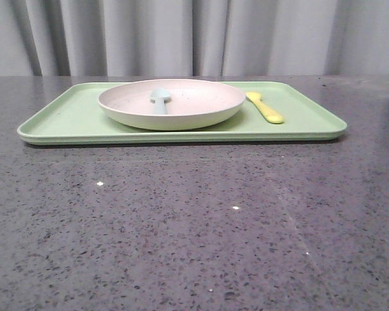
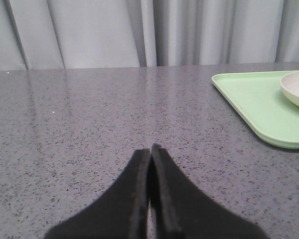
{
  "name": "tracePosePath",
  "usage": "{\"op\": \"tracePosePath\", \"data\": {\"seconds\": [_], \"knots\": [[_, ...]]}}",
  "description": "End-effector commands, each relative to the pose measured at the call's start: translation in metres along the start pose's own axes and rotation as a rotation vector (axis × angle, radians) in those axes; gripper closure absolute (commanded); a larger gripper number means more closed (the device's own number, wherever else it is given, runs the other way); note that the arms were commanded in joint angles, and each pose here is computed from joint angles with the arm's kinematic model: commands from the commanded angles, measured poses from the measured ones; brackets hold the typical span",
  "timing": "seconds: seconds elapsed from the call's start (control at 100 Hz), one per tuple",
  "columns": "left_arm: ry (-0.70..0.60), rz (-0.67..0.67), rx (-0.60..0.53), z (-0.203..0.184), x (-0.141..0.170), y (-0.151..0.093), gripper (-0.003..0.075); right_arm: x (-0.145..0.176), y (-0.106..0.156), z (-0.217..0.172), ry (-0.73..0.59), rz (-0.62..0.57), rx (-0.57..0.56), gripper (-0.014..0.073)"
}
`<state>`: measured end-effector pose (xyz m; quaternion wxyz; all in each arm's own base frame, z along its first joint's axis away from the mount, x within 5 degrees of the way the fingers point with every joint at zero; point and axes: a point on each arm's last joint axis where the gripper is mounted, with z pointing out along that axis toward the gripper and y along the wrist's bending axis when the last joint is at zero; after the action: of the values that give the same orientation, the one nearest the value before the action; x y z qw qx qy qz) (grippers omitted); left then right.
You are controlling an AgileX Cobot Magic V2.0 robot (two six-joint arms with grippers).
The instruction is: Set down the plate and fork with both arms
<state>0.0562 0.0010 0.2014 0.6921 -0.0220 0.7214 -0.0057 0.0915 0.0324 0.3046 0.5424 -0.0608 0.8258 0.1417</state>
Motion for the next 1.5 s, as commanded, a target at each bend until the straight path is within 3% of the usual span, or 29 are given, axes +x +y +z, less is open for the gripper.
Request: {"op": "tracePosePath", "data": {"seconds": [0.0,1.49], "knots": [[-0.097,-0.021,0.003,-0.0024,-0.0043,0.0001,0.0741,-0.0149,0.0026,-0.004,-0.098,-0.023,-0.017,0.0662],[-0.095,-0.021,0.003,-0.0023,-0.0042,0.0001,0.0741,-0.009,-0.0018,0.0013,-0.121,-0.059,0.016,0.0662]]}}
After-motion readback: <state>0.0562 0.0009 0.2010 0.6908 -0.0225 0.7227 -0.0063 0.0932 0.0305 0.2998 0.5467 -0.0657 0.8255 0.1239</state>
